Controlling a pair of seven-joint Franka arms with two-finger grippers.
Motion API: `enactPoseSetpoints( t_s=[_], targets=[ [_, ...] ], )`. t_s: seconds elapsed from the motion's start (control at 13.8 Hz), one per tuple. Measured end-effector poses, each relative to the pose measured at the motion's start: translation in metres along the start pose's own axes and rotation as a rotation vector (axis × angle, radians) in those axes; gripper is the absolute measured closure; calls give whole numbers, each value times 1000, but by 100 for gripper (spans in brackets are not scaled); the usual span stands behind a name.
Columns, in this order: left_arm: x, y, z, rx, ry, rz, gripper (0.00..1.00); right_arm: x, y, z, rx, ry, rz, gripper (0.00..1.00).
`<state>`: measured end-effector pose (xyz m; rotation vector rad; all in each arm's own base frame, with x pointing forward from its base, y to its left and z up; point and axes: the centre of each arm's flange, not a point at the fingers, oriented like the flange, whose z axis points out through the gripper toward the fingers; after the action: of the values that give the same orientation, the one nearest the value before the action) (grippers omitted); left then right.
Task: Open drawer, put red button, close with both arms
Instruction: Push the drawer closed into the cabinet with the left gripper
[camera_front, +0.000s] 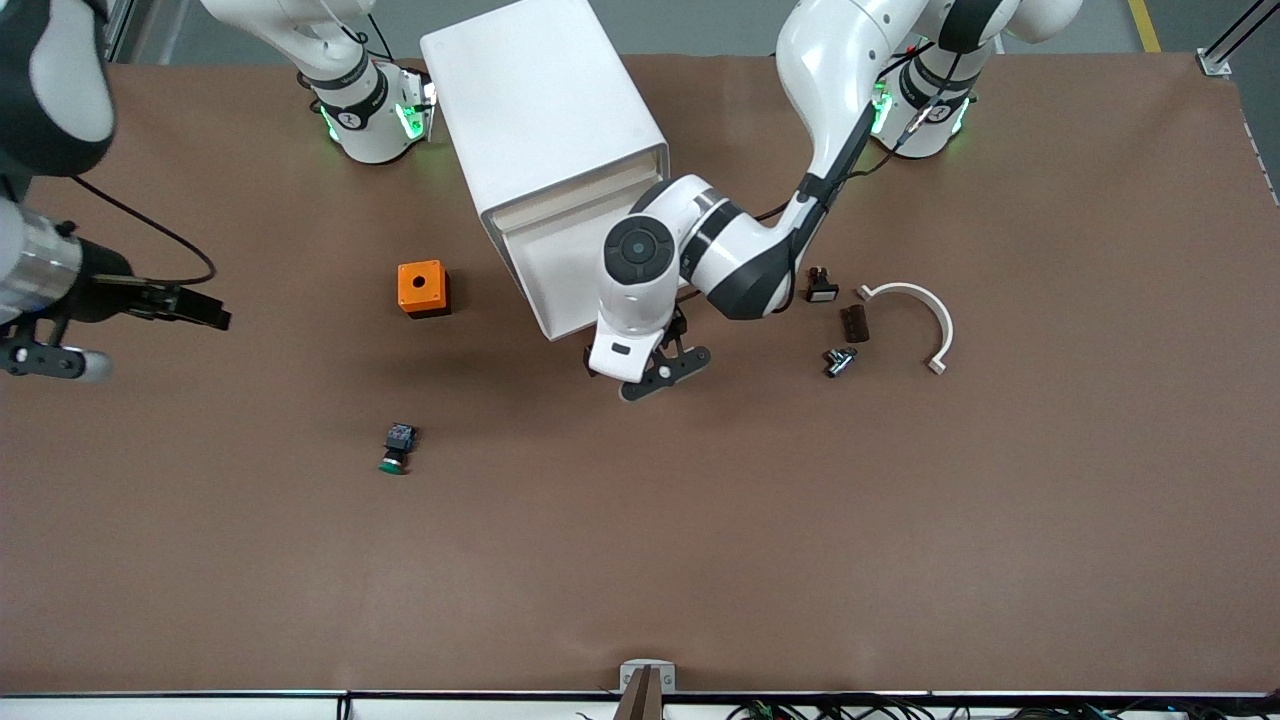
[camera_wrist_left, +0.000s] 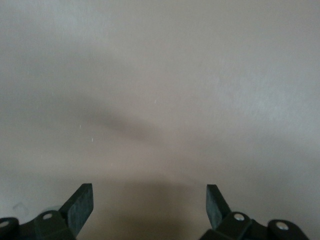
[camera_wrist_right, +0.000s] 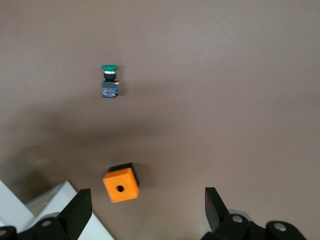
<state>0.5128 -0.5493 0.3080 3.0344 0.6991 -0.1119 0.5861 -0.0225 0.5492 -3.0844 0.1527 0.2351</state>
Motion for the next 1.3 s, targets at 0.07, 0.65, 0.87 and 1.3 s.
enactPoseSetpoints(
  t_s=[0.07, 0.65, 0.87, 1.3],
  targets=[
    [-13, 2, 3, 17, -7, 14, 0, 0, 11, -5, -7, 6, -35, 0],
    [-92, 12, 15, 84, -58, 99, 0, -2, 10, -25, -38, 34, -90, 0],
    [-102, 12, 17, 91, -106, 95, 0, -3, 10, -34, -39, 51, -94, 0],
    [-121, 13, 19, 82, -217, 48, 0, -3, 10, -55, -40, 102, -96, 0]
  ],
)
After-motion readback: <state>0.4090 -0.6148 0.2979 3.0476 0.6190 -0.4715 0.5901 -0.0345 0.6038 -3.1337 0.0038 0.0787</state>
